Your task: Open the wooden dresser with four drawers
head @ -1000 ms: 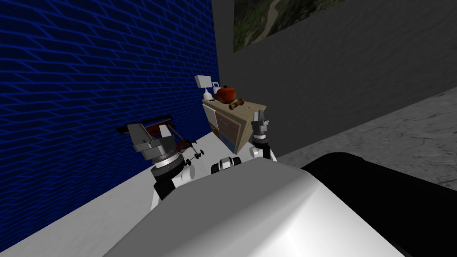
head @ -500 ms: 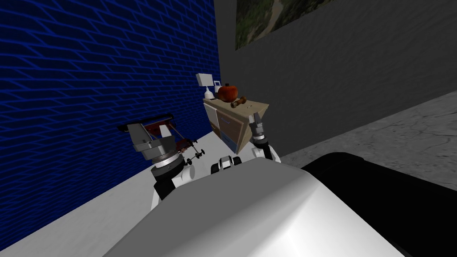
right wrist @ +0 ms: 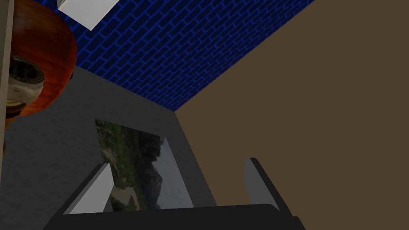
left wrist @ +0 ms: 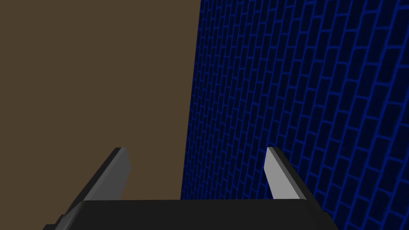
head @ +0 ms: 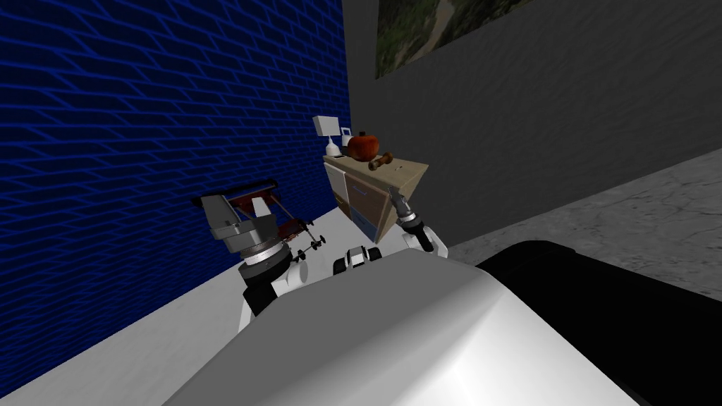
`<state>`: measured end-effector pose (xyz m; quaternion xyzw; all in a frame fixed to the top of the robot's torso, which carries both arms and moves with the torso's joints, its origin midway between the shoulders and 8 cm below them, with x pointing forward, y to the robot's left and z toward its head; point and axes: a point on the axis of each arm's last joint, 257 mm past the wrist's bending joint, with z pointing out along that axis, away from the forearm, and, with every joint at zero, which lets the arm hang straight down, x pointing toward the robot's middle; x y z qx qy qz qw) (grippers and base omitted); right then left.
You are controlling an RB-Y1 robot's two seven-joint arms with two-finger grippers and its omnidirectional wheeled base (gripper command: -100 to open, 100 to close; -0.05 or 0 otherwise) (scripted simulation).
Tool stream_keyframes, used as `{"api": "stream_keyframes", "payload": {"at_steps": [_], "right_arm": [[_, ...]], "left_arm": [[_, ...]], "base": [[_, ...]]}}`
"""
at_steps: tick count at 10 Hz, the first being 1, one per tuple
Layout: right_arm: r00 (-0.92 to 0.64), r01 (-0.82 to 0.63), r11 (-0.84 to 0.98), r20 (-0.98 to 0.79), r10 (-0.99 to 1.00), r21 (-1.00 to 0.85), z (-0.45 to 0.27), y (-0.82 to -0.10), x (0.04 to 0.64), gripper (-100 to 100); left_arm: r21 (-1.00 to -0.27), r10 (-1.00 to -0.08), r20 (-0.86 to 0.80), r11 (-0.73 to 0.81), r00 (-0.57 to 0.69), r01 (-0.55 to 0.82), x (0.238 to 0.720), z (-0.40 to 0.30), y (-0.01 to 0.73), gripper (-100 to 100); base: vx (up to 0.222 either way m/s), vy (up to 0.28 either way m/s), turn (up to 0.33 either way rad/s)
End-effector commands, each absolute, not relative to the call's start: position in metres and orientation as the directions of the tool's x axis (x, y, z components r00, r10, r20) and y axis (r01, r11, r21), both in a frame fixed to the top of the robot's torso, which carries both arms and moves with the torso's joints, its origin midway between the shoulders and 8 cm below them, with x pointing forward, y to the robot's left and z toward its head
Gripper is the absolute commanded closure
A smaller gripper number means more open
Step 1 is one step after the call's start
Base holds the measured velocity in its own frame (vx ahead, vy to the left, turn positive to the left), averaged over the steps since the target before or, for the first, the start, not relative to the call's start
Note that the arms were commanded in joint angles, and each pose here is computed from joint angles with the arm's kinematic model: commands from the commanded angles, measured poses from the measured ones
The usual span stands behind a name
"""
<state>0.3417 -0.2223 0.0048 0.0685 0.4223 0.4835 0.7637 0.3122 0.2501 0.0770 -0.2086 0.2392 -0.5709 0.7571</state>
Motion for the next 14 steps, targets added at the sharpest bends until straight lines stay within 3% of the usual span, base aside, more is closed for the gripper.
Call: {"api": "stream_keyframes", "payload": {"at_steps": [1, 6, 14], "right_arm": [[0.168, -0.661, 0.6, -0.691, 0.704, 0.451, -0.018, -0.217, 0.345, -100], [0.155, -0.619, 0.744, -0.889, 0.431, 0.253, -0.07, -0.222, 0.357, -100], [0.122, -0.605, 0.79, -0.992, -0.029, -0.097, -0.142, -0.252, 0.367, -100]], "left_arm": [[-0.589, -0.964, -0.124, 0.261, 0.234, 0.765, 0.312, 0.077, 0.25, 0], [-0.589, -0.964, -0.124, 0.261, 0.234, 0.765, 0.312, 0.077, 0.25, 0], [-0.589, -0.964, -0.124, 0.261, 0.234, 0.765, 0.312, 0.077, 0.25, 0]], "base": [[0.011, 0.062, 0.004], [0.017, 0.082, 0.006], [0.014, 0.074, 0.016]]}}
